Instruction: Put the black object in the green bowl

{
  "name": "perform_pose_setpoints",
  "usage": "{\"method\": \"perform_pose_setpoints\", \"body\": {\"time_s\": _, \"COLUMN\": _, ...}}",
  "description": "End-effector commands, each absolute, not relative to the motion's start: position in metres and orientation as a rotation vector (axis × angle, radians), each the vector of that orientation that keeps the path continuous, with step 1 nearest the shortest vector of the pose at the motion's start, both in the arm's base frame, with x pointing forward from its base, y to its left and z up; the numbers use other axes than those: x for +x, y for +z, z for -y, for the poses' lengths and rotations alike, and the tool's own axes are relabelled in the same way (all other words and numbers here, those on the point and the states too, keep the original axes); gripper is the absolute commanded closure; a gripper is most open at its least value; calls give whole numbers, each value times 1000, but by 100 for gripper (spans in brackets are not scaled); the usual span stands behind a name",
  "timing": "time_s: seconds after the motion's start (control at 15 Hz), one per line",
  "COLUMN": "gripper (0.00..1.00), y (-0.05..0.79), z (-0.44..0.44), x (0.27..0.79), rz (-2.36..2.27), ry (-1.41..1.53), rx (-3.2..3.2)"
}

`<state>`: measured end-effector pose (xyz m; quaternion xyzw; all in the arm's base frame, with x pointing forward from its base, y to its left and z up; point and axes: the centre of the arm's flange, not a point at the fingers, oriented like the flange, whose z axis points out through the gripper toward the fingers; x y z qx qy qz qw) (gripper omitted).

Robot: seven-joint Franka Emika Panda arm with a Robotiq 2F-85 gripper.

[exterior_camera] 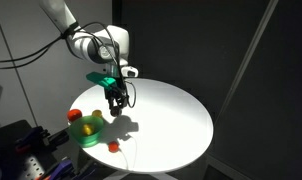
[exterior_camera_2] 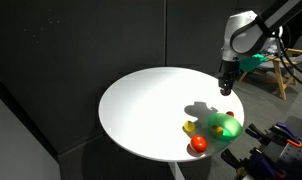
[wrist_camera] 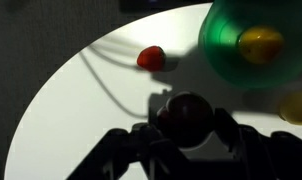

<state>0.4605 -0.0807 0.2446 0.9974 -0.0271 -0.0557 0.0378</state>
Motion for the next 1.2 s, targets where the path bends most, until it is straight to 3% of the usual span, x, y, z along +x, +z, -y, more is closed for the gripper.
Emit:
{"method": "perform_pose_setpoints", "body": {"time_s": 0.0, "gripper": 66, "y": 252, "z": 60, "x": 450, "rz": 106, "ry": -160, "rx": 3036}}
{"method": "perform_pose_setpoints", "body": {"time_s": 1.13, "gripper": 66, "y": 233, "z": -6, "x": 414, "rz": -75, "ry": -194, "rx": 3018}}
